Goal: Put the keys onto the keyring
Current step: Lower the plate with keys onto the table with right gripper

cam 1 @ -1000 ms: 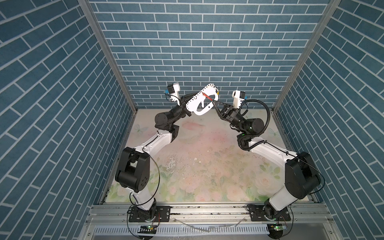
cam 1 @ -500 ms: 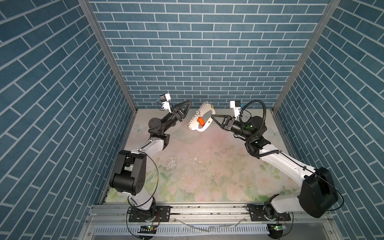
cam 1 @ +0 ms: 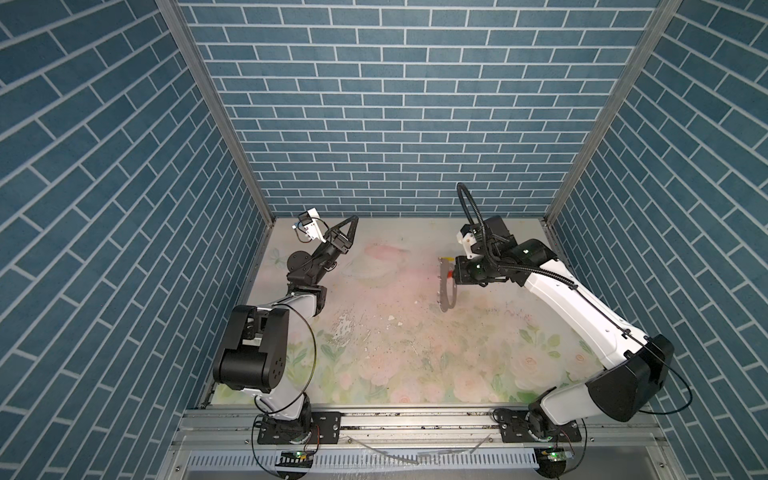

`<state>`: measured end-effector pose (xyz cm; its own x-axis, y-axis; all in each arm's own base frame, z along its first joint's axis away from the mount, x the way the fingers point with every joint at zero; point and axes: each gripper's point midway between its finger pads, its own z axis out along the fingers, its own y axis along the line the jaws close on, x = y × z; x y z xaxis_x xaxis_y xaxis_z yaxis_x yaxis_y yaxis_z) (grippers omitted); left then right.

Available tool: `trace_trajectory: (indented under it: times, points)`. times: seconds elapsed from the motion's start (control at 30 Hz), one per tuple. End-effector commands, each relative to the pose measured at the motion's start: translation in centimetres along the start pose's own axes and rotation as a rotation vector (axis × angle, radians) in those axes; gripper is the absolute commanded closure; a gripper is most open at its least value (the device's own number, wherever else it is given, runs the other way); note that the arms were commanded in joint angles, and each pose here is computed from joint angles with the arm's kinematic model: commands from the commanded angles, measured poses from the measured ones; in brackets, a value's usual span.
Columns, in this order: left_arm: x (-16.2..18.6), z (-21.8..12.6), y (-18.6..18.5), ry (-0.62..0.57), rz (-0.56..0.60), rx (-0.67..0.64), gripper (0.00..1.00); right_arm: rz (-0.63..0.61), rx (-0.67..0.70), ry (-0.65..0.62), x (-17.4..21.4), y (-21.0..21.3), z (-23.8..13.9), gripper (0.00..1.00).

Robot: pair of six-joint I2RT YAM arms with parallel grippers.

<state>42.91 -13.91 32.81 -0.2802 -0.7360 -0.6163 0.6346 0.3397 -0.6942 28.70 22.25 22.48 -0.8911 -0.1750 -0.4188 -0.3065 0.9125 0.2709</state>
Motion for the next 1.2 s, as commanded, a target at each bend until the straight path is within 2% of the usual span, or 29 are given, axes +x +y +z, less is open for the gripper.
trace_trajectory:
  times: [0.0,0.07,0.17,0.33,0.77,1.03,1.17]
  points:
    - [-0.1,0.9,-1.1,-0.006,0.028,0.047,0.66,-0.145,0.183,0.172,3.8,-3.0,-1.6,1.0]
    - [-0.1,1.2,-1.6,-0.003,0.03,0.062,0.66,-0.203,0.295,0.261,4.8,-4.4,-1.3,1.0]
    - [-0.2,1.5,-2.4,0.002,0.035,0.086,0.66,-0.254,0.271,0.325,5.8,-3.9,-0.9,1.0]
    - [-0.3,1.2,-2.9,0.004,0.052,0.079,0.66,-0.271,0.239,0.292,5.4,-3.1,-1.9,1.0]
    - [0.1,0.5,-3.5,0.032,0.093,0.053,0.66,-0.316,0.228,0.299,5.0,-2.4,-2.5,1.0]
    - [0.0,-1.9,-3.1,0.025,0.162,-0.089,0.65,-0.321,0.176,0.276,4.1,-1.2,-1.3,1.0]
    - [1.0,-4.7,-1.9,0.047,0.196,-0.256,0.65,-0.326,0.132,0.258,3.6,0.0,-0.6,1.0]
